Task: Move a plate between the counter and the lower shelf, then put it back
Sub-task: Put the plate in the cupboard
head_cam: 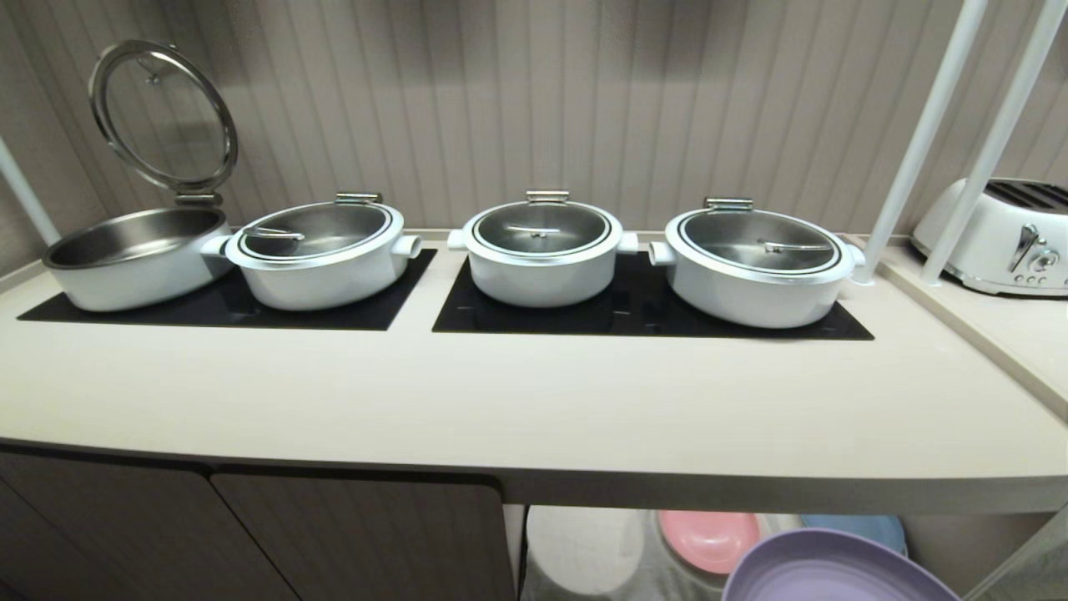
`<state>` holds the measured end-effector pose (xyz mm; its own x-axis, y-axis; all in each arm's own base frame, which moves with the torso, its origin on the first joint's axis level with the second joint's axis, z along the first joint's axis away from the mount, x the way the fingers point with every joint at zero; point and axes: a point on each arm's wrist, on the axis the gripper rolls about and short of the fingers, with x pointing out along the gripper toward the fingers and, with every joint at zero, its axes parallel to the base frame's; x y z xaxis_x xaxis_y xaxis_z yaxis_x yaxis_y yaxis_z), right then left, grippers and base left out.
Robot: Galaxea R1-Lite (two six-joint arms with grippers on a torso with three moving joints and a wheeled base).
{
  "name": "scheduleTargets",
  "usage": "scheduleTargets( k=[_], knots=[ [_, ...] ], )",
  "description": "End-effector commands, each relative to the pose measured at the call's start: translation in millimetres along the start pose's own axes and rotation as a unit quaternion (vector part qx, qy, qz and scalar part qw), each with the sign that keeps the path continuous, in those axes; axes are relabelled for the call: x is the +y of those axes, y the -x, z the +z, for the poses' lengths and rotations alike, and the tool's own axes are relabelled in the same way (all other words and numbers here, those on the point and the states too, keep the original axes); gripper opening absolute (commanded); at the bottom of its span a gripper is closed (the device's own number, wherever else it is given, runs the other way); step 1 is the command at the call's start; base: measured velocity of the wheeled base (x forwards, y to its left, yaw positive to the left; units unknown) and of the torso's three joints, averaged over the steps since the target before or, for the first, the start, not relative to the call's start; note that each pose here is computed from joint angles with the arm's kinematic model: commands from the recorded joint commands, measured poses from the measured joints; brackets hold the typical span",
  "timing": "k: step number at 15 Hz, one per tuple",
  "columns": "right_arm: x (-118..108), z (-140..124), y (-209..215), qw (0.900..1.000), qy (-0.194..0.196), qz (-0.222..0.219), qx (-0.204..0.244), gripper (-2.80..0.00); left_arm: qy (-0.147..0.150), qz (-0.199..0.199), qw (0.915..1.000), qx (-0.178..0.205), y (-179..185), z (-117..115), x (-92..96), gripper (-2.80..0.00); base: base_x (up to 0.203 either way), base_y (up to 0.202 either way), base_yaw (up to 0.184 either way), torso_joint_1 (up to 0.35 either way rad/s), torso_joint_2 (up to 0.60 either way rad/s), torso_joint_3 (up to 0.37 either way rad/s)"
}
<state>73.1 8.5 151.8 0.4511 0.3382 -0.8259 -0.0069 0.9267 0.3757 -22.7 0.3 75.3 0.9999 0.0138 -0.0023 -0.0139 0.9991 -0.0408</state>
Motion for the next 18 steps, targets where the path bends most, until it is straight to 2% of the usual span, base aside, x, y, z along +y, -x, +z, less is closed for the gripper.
scheduleTargets(
  k=[1,18],
  knots=[
    [0,-4,3,1.000,-0.003,0.002,-0.002,-2.80,0.000,0.001,1.0000,0.000,0,0,0.0,-2.80,0.000,0.000,0.000,0.000,0.00,0.000],
    [0,-17,8,1.000,-0.013,0.015,-0.002,-2.80,0.000,0.000,1.0000,0.000,0,0,0.0,-2.80,0.000,0.000,0.000,-0.136,0.30,0.156]
  ],
)
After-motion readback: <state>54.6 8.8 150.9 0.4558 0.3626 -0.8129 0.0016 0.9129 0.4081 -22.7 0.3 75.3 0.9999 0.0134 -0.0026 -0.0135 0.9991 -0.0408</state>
